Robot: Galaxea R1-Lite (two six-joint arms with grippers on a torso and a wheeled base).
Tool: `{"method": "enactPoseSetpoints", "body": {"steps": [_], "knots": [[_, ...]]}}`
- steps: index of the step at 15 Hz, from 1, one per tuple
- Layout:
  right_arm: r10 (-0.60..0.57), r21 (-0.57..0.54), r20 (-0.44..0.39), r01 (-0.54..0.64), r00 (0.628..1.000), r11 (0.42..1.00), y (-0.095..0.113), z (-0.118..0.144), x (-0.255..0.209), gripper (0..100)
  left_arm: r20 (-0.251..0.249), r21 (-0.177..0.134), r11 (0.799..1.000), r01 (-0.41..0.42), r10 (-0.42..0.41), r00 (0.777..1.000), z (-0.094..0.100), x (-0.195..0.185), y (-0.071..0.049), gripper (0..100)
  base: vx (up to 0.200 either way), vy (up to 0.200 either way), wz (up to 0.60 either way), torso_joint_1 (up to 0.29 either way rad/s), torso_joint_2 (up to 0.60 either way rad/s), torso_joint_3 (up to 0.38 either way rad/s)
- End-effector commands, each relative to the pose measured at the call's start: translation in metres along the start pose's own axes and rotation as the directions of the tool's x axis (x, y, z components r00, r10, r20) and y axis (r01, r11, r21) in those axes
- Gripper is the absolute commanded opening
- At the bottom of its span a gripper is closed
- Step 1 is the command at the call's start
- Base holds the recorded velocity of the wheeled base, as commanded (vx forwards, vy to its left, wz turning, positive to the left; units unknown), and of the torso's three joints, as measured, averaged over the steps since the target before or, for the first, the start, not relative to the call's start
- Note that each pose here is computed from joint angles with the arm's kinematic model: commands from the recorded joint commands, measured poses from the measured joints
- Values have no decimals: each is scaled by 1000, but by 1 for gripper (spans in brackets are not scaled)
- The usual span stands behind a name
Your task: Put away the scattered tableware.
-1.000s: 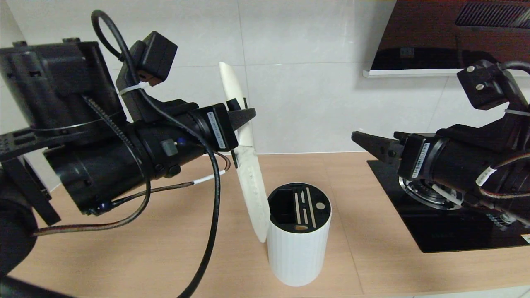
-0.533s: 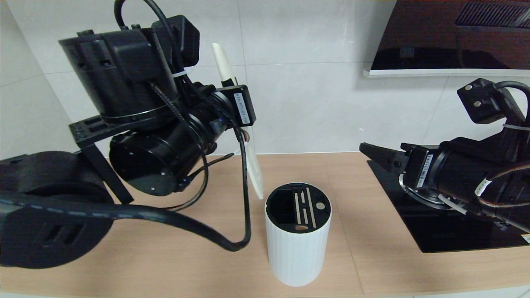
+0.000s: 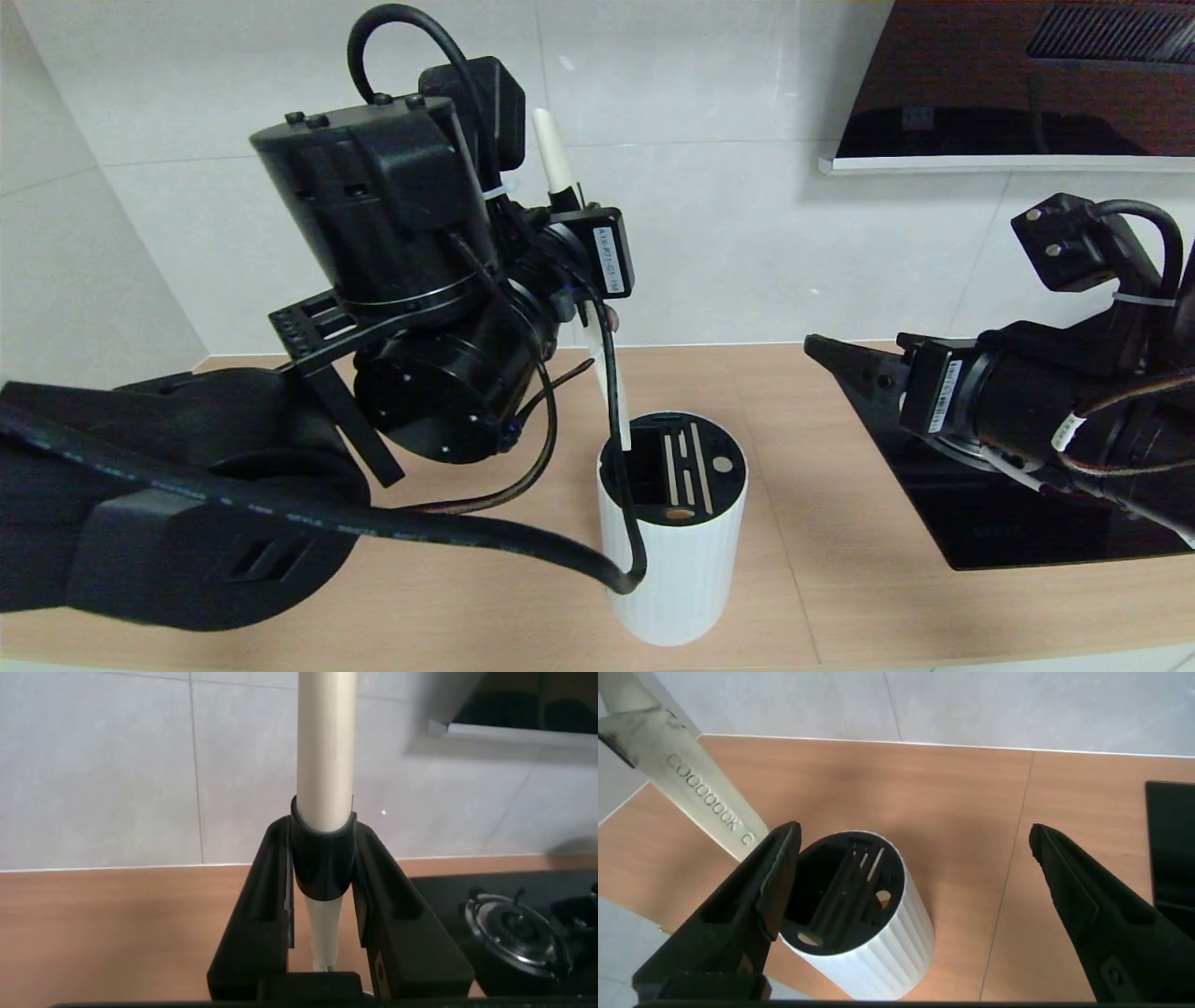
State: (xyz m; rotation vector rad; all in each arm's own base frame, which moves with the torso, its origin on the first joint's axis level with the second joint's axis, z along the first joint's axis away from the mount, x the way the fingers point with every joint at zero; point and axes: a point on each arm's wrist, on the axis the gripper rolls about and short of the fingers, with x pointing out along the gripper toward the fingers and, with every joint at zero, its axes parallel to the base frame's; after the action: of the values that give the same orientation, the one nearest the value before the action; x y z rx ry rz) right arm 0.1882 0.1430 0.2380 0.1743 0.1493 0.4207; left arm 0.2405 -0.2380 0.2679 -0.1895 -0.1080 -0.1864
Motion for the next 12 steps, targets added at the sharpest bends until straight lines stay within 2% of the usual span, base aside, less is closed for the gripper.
{"method": "enactPoseSetpoints", "body": {"steps": [1, 7, 10, 12], "knots": [[0, -1, -4, 0, 1000, 1000, 0, -1, 1, 100, -12, 7, 1000, -5, 5, 1000, -10, 9, -6, 0, 0, 0, 0, 0, 0, 0], [-4, -5, -18, 3, 1000, 1000, 0, -5, 3, 100, -63, 38, 999, -21, 23, 998, -36, 18, -12, 0, 0, 0, 0, 0, 0, 0], [-6, -7, -27, 5, 1000, 1000, -1, -7, 4, 100, -98, 55, 998, -3, 8, 995, -53, 19, -21, 0, 0, 0, 0, 0, 0, 0], [-6, -7, -29, 6, 1000, 1000, 0, -8, 4, 100, -107, 66, 998, -13, 20, 994, -58, 18, -23, 0, 0, 0, 0, 0, 0, 0]]}}
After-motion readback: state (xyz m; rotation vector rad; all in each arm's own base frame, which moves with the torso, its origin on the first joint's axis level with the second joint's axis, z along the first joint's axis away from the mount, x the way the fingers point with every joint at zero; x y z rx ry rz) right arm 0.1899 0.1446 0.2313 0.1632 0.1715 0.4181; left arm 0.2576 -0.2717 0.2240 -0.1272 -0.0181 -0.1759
